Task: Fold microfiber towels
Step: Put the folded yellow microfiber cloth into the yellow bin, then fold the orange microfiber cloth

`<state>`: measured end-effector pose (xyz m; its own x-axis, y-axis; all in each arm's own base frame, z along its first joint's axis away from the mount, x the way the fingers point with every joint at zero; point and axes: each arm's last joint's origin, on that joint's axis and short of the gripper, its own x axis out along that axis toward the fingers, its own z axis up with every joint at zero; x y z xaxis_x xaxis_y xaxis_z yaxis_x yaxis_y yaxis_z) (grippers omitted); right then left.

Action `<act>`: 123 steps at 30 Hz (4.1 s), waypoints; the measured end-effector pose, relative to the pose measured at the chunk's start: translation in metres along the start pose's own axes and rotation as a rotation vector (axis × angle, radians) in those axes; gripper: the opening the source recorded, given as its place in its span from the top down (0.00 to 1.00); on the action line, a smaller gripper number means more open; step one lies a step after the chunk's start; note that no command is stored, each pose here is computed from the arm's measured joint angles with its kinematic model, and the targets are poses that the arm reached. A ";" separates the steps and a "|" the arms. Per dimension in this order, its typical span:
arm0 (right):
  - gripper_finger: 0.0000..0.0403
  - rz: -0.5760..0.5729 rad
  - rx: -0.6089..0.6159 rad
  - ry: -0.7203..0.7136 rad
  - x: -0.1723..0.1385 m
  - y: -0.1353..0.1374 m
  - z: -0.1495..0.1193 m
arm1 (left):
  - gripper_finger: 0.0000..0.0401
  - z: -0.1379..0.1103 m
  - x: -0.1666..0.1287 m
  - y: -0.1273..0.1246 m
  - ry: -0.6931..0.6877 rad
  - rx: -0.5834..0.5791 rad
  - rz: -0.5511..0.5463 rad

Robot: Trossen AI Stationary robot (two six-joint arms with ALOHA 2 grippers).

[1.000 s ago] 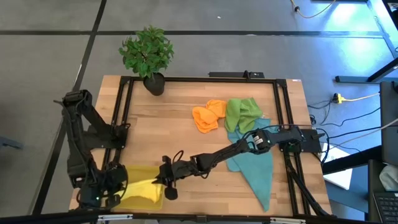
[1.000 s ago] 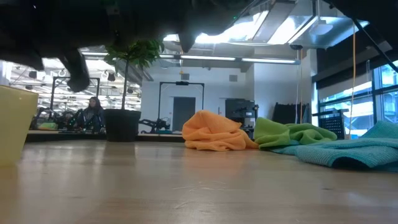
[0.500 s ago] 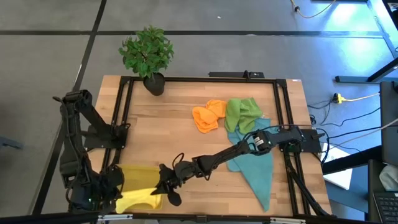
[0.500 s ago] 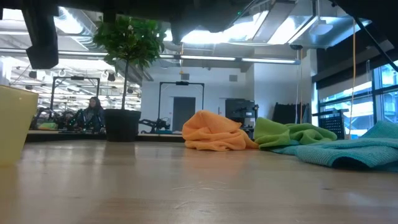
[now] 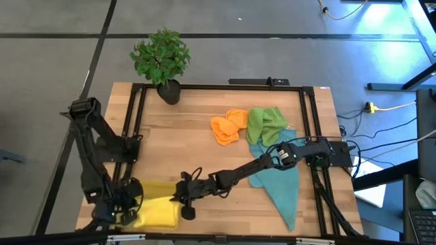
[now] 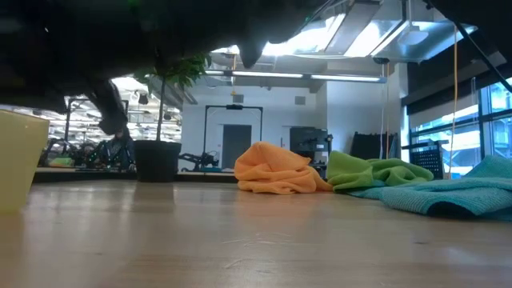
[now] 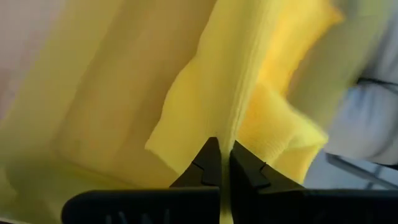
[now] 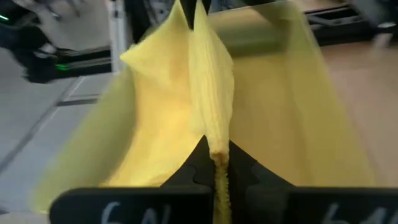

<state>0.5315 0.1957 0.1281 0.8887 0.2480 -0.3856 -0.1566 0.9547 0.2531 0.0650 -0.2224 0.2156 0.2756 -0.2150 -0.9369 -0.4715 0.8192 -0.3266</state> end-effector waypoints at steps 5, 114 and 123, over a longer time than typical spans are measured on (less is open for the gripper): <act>0.98 -0.095 -0.042 0.013 0.000 -0.004 -0.003 | 1.00 0.002 0.012 0.011 0.011 -0.001 0.056; 0.83 -0.228 -0.272 -0.517 -0.296 -0.111 -0.031 | 0.99 0.164 0.031 0.138 -1.366 0.484 -0.118; 0.83 -0.128 -0.280 -0.537 -0.307 -0.119 -0.025 | 0.99 0.170 0.009 0.130 -1.468 0.557 -0.166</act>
<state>0.2670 0.0103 0.1944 0.9894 0.0805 0.1209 -0.0767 0.9964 -0.0364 0.1483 -0.0271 0.1854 0.9853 0.0923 0.1435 -0.0912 0.9957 -0.0143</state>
